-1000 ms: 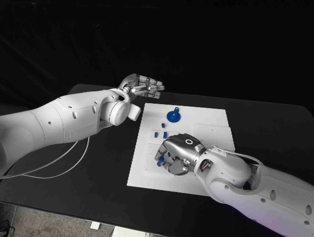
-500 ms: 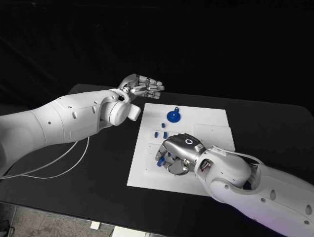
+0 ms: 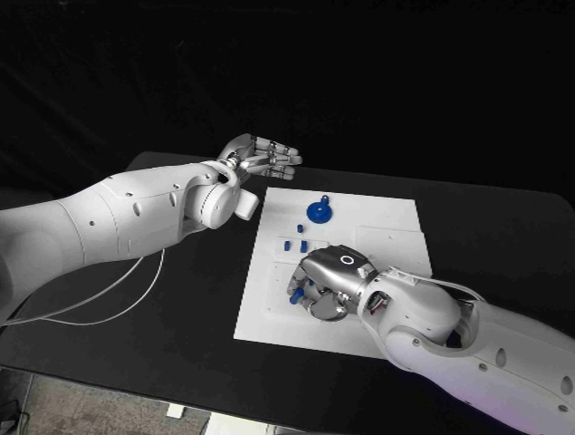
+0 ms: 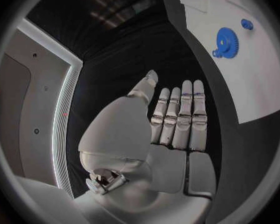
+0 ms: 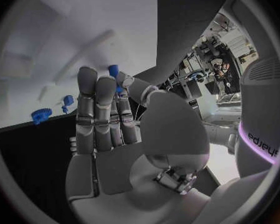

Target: Assemble the parts on the task board

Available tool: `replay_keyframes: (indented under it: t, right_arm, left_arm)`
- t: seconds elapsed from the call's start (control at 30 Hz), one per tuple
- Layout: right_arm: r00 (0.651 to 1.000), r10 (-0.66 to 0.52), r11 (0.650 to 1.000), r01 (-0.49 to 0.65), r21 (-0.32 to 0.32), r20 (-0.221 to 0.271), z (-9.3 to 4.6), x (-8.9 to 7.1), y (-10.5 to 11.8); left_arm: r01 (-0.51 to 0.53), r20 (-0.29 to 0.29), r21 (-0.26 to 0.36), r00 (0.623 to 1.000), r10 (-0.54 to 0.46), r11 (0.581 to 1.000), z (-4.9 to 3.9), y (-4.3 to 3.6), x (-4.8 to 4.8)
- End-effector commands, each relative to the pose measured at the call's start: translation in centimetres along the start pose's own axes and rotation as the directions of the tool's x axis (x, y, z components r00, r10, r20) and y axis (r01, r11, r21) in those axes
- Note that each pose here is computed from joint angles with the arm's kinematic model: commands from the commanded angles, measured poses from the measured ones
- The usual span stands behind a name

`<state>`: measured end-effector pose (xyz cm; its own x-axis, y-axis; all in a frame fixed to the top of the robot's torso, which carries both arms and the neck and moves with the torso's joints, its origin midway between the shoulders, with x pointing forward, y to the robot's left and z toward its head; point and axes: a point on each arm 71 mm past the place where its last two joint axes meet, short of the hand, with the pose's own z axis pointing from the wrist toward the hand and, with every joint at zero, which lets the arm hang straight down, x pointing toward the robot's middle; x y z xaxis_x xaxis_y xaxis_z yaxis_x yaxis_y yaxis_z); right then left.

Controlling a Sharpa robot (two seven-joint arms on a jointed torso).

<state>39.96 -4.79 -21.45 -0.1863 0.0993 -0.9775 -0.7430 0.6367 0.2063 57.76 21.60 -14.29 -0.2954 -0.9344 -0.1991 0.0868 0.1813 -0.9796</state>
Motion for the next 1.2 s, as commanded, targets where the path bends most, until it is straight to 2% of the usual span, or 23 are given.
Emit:
replay_keyframes:
  t: [0.03, 0.53, 0.73, 1.0, 1.2]
  right_arm:
    - [0.999, -0.024, 1.000, 0.024, 0.012, -0.026, 0.0, 0.3, -0.1]
    - [0.999, -0.029, 0.999, 0.029, 0.014, -0.015, 0.0, 0.2, 0.2]
    - [0.998, -0.036, 0.999, 0.038, 0.031, -0.043, 0.3, 0.4, 0.1]
    - [0.992, -0.055, 0.997, 0.061, 0.051, -0.112, 0.5, 1.5, 0.0]
    - [0.993, -0.043, 0.998, 0.048, 0.048, -0.106, 0.6, 1.8, 0.1]
  left_arm:
    - [0.007, -0.013, 0.006, 1.000, -0.007, 1.000, 0.02, -0.10, 0.16]
    - [0.007, -0.014, 0.003, 1.000, -0.007, 1.000, 0.01, -0.07, 0.12]
    - [0.007, -0.016, 0.002, 1.000, -0.007, 1.000, 0.03, -0.07, 0.20]
    - [0.007, -0.016, 0.002, 1.000, -0.007, 1.000, 0.05, -0.08, 0.24]
    - [0.007, -0.017, 0.001, 1.000, -0.007, 1.000, 0.04, -0.07, 0.22]
